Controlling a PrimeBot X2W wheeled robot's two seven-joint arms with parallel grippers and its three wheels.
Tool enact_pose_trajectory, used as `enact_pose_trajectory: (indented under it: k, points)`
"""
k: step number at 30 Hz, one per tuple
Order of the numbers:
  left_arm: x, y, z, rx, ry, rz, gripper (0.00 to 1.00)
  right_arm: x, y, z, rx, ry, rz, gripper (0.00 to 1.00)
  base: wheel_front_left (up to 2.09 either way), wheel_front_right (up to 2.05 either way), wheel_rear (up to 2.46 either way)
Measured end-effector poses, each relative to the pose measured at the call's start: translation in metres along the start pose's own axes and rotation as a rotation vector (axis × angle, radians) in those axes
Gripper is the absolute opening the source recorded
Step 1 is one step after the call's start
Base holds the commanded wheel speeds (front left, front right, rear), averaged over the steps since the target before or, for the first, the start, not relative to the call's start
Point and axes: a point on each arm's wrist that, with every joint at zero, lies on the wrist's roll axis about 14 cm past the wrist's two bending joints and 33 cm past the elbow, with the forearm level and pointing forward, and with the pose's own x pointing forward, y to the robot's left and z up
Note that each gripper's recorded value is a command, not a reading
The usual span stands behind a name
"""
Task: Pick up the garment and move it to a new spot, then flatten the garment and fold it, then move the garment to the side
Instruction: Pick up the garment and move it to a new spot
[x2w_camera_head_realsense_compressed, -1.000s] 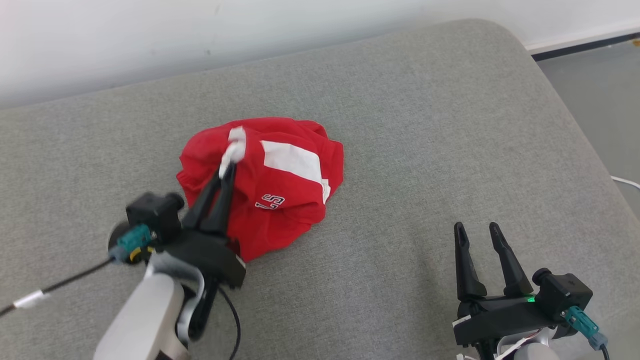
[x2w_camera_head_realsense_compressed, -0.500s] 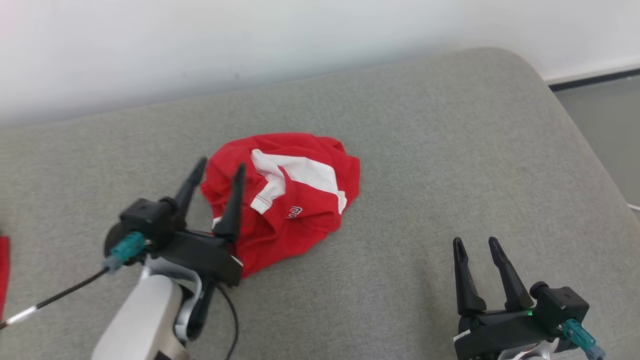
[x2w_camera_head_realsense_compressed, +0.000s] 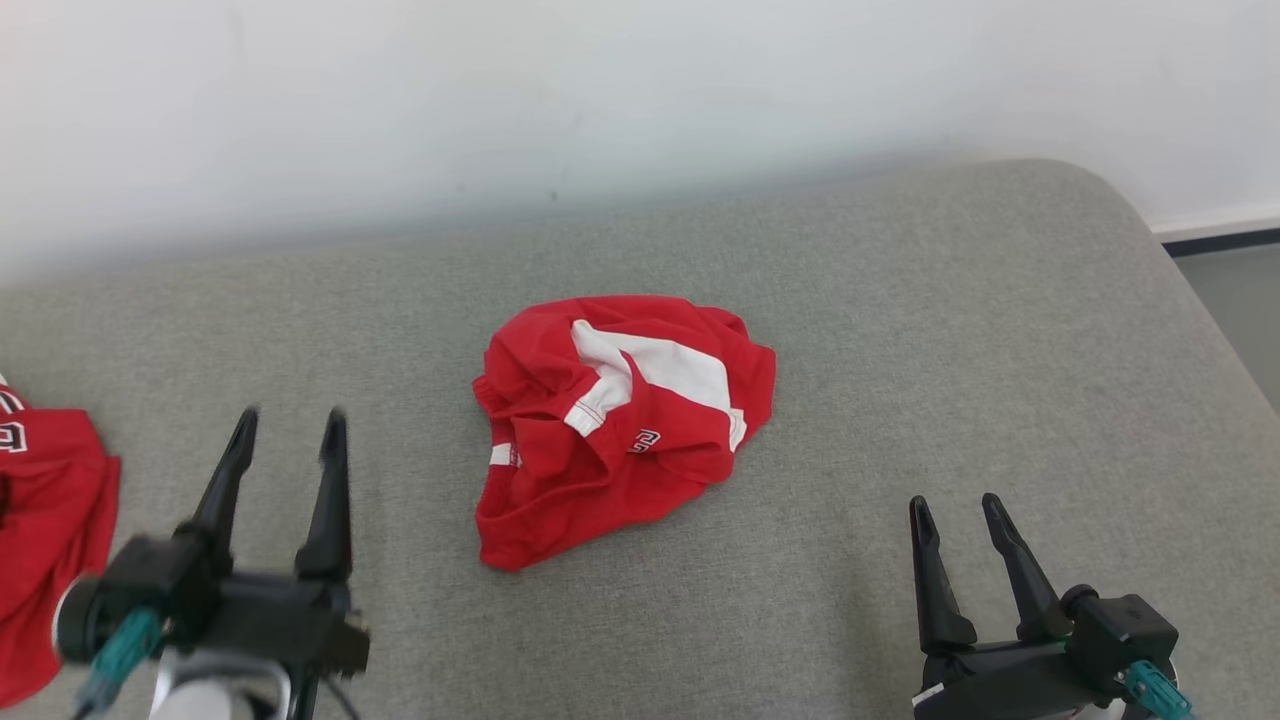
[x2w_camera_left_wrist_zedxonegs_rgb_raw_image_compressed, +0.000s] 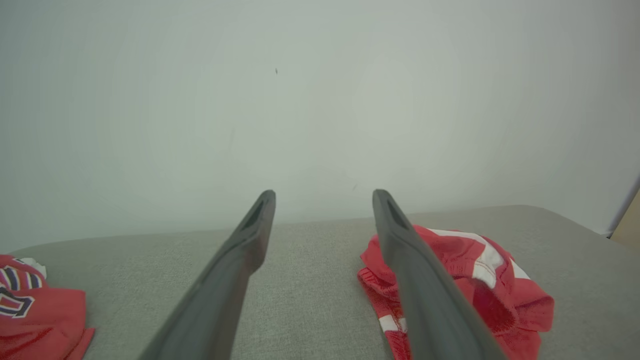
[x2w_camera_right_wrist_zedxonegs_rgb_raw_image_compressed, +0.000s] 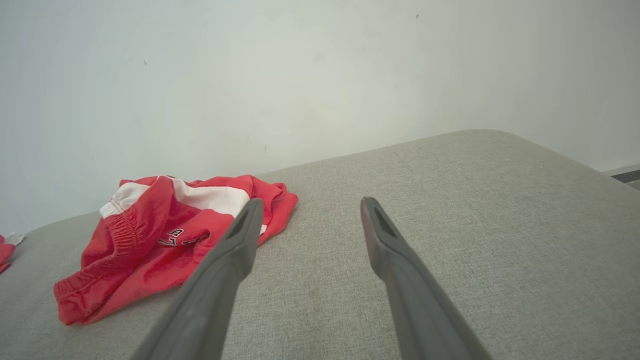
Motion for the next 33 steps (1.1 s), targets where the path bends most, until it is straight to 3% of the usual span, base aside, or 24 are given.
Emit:
enact_pose_trajectory:
  k: [13, 33]
  points:
    - [-0.073, 0.044, -0.009, 0.008, 0.02, 0.232, 1.0, 0.004, 0.014, -0.002, -0.008, 0.002, 0.046, 1.0, 0.0, 0.0, 0.0]
    - [-0.109, 0.053, -0.011, 0.093, 0.052, 0.305, 1.0, 0.006, 0.025, -0.006, -0.024, 0.016, 0.081, 1.0, 0.0, 0.0, 0.0]
